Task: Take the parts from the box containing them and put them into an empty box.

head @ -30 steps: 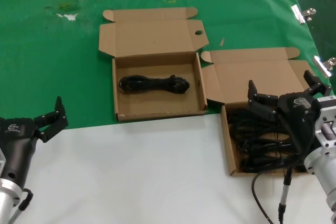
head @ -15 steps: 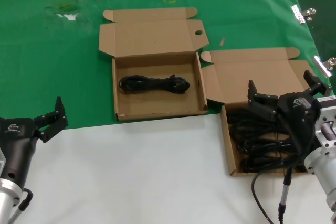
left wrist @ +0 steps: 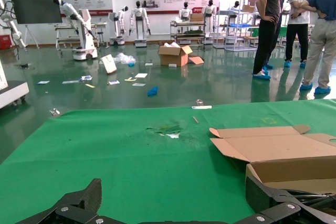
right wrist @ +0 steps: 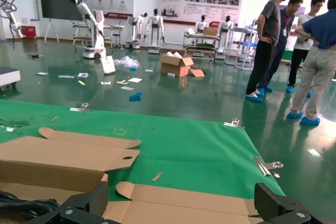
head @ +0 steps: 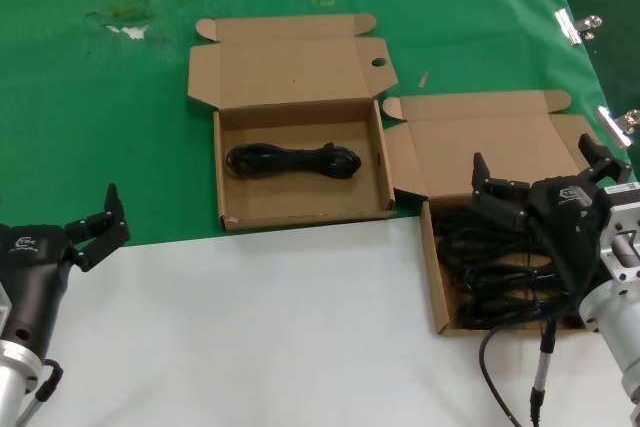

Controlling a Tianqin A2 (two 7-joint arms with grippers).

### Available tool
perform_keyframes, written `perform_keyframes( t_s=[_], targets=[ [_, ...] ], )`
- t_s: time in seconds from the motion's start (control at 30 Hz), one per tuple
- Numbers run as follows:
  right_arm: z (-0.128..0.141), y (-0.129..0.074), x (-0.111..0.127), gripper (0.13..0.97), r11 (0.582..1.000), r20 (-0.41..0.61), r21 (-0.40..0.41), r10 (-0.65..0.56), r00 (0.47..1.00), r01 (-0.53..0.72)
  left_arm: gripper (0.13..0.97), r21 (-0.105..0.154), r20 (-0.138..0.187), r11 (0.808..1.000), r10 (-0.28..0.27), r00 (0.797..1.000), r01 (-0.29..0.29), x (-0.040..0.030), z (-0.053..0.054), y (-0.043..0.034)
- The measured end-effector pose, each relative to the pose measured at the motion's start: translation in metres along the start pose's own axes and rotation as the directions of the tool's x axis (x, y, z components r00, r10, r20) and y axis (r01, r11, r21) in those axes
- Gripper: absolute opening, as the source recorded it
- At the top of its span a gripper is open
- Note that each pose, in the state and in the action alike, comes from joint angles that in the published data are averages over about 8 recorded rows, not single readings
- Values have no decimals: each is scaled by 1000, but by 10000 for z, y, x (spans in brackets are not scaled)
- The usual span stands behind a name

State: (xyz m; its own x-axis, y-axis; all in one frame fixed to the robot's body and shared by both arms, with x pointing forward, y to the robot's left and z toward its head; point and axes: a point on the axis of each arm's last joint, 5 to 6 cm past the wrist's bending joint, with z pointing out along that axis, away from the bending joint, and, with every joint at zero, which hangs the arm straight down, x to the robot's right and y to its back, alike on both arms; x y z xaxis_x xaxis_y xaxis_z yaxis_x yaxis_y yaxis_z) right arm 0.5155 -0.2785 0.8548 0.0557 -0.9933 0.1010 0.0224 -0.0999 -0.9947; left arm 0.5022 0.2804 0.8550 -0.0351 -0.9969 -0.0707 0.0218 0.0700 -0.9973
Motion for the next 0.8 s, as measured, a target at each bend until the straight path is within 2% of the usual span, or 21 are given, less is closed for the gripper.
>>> perform_keyframes(
  t_s=[0.8],
  targets=[
    [0, 0, 0, 966, 1000, 0, 0, 0, 1000, 0, 965, 0, 0, 1000, 0, 1000, 0, 0, 0, 0]
  ],
)
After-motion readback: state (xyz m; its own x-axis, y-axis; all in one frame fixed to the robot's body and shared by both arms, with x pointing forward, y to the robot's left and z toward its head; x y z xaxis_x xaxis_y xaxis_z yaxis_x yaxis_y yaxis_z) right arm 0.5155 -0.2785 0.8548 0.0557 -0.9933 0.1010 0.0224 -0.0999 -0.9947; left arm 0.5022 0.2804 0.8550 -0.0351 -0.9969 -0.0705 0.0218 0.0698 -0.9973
